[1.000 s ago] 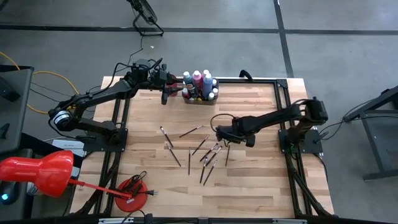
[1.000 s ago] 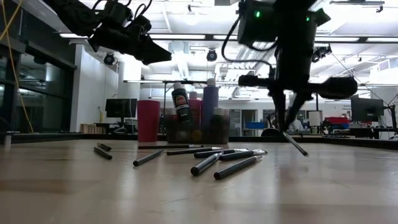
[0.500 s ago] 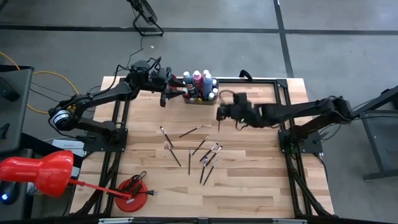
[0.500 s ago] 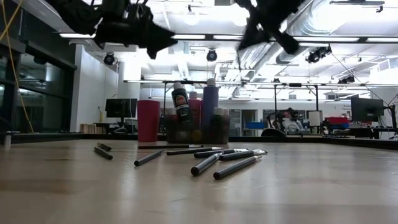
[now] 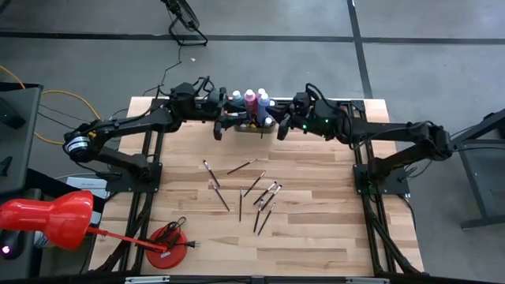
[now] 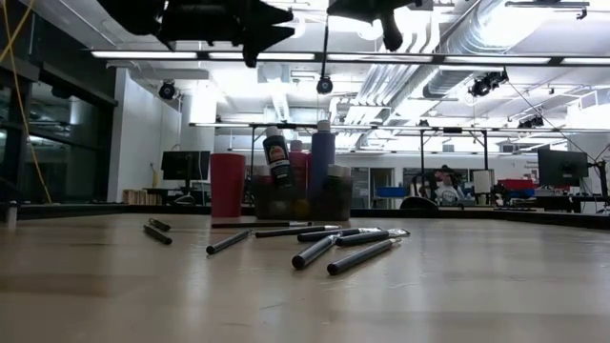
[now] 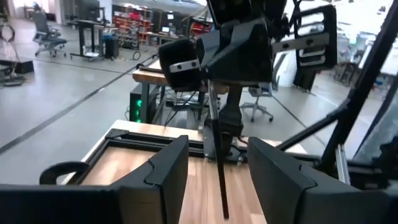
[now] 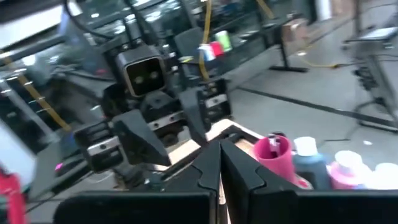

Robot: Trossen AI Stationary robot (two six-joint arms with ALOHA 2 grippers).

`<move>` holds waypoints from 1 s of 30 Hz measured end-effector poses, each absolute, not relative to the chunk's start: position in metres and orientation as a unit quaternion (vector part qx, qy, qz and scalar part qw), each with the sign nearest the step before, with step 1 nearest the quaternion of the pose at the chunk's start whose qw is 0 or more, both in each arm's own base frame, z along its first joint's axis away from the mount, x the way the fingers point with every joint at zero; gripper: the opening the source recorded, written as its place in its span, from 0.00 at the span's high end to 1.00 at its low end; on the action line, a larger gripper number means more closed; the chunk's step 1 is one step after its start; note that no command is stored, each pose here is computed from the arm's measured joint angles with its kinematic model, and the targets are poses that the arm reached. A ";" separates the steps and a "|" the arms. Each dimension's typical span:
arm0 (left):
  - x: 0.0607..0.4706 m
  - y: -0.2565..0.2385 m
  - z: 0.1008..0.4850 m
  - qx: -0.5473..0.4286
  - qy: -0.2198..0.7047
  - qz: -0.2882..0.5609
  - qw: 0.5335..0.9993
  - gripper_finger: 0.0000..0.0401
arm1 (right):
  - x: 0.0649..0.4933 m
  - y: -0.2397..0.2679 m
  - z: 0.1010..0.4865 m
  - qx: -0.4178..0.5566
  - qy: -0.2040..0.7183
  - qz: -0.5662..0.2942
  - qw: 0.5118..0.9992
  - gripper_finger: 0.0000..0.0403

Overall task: Pick & Place Paint Supplies
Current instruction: Put the black paint brush into the pink cup

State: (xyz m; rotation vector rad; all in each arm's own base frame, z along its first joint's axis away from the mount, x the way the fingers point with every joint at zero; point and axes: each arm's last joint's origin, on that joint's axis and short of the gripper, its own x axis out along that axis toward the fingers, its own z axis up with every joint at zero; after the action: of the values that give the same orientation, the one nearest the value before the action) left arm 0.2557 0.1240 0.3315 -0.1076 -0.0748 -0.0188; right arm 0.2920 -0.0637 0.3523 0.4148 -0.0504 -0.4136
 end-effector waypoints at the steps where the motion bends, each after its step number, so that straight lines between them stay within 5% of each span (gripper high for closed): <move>1: 0.257 0.125 0.334 -0.058 -0.037 -0.006 0.998 0.60 | 0.292 -0.066 0.352 0.205 -0.026 -0.193 0.959 0.99; 23: 0.312 0.115 0.343 -0.078 -0.018 -0.020 0.997 0.60 | 0.297 -0.083 0.355 0.147 -0.048 -0.101 0.983 0.99; 27: 0.313 0.117 0.341 -0.080 -0.013 -0.015 0.997 0.69 | 0.297 -0.083 0.355 0.146 -0.044 -0.090 0.984 0.99; 30: 0.313 0.117 0.341 -0.074 -0.015 -0.016 0.997 0.87 | 0.297 -0.083 0.354 0.146 -0.040 -0.084 0.985 0.99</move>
State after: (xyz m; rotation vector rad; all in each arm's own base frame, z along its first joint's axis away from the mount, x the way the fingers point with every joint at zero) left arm 0.3132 0.1166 0.3413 -0.1482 -0.0302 -0.0328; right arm 0.2969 -0.0831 0.3542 0.2938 -0.0796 -0.1688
